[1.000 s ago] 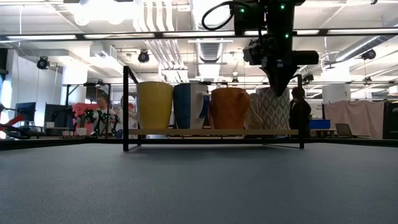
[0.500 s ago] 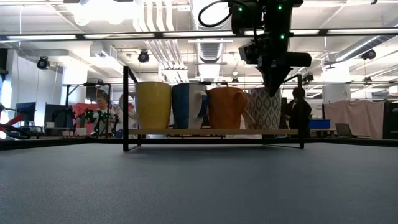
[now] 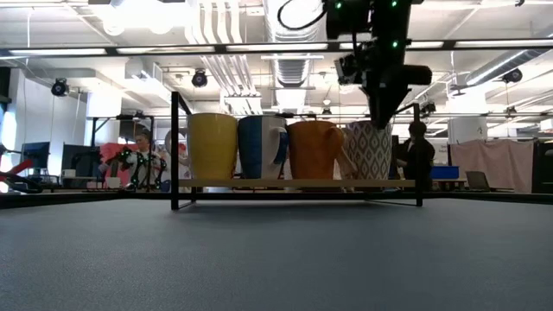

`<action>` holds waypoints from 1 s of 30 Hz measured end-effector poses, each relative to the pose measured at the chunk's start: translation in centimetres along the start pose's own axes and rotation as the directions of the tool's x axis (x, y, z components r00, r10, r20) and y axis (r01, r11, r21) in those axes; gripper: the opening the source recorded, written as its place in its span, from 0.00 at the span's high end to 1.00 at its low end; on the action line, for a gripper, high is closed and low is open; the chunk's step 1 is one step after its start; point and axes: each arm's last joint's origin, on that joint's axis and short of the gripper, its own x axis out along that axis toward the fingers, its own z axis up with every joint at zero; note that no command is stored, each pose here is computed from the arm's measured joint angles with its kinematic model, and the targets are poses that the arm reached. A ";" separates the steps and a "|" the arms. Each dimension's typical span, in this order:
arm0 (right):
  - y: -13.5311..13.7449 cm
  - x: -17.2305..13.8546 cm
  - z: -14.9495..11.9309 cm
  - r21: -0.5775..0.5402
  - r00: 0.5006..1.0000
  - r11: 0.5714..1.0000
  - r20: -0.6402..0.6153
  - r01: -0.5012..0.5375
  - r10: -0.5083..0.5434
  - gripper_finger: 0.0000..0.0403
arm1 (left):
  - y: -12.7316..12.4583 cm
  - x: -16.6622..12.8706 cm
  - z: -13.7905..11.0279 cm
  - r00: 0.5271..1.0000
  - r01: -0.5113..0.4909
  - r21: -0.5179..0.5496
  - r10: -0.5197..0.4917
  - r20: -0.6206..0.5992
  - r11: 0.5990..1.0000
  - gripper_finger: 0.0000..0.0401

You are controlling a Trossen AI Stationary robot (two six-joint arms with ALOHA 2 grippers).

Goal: Place coffee mugs
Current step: Put the gray patterned mug on the shelf, then return to Home Position

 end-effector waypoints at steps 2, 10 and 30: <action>0.0 -0.9 -0.4 0.029 0.999 0.999 0.027 0.018 -0.019 0.71 | 0.0 0.0 0.0 1.000 0.000 0.000 0.000 0.000 1.000 1.00; 1.6 -7.5 -2.6 0.123 0.858 0.992 0.511 -0.012 -0.053 0.68 | -0.5 0.2 -1.5 0.999 0.008 -0.033 -0.009 -0.043 0.999 1.00; 9.1 -5.3 -11.6 0.066 0.250 0.996 0.965 0.061 -0.079 0.69 | 3.8 -9.1 -3.9 1.000 0.014 -0.065 -0.012 0.022 0.998 1.00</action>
